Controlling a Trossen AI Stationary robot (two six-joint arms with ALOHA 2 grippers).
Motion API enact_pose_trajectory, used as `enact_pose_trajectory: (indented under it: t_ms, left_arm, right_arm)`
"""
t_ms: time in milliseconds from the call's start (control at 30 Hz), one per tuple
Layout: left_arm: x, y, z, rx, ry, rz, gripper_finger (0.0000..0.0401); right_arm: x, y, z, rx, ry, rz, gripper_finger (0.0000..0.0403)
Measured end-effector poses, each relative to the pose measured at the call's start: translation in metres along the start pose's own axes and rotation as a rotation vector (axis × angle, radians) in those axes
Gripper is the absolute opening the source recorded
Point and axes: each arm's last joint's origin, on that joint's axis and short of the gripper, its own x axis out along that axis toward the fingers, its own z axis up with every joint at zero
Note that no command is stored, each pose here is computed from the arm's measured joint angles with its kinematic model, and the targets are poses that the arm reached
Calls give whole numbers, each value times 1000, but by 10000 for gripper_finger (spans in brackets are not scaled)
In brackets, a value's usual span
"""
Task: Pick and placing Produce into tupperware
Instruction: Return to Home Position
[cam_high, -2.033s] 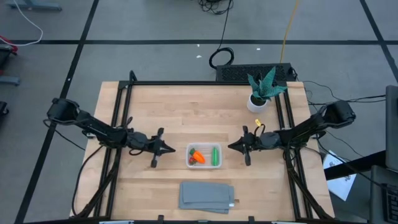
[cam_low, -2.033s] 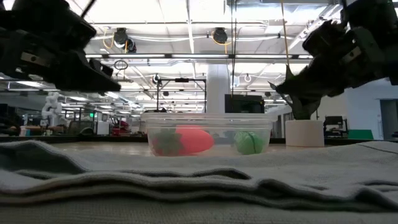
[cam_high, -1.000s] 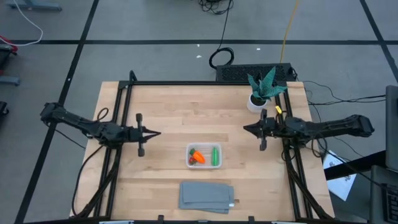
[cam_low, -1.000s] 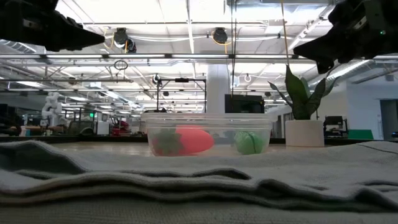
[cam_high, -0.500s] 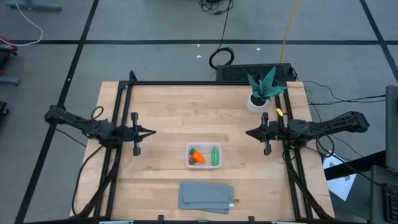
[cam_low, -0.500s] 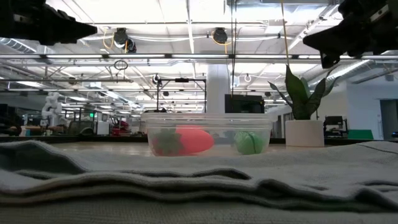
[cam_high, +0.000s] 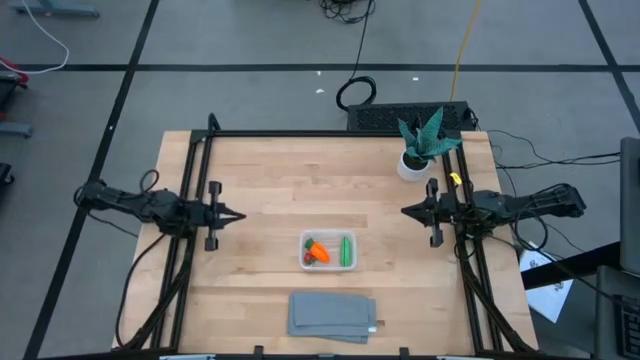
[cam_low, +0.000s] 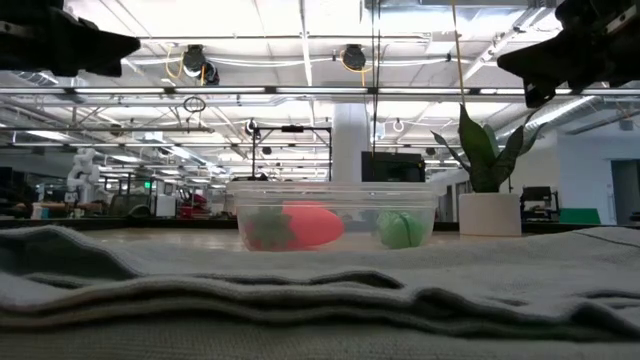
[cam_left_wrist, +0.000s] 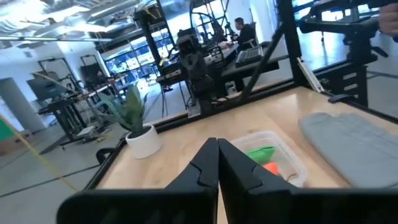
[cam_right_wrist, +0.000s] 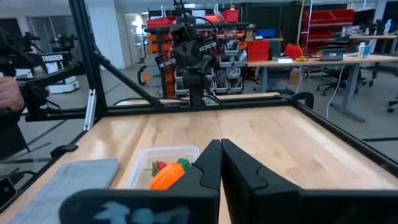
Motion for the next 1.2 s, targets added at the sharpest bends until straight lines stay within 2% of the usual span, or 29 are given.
enact_pose_trajectory:
  t_ms: [300,433,633,867,1200]
  left_arm:
    - [3,6,-10,2,31,88,2]
    - [3,11,-11,5,37,105,4]
    - [3,14,-14,-16,36,73,4]
    - [3,13,-17,-52,54,23,2]
    - [3,12,-17,-70,63,20,3]
  right_arm:
    - [-1,0,1,-23,-9,0,0]
    - [-2,0,5,-36,-55,5,0]
    - [-3,0,3,-17,-59,10,0]
    - [0,-1,-14,17,-29,9,0]
    - [-4,-1,-10,6,-97,14,0]
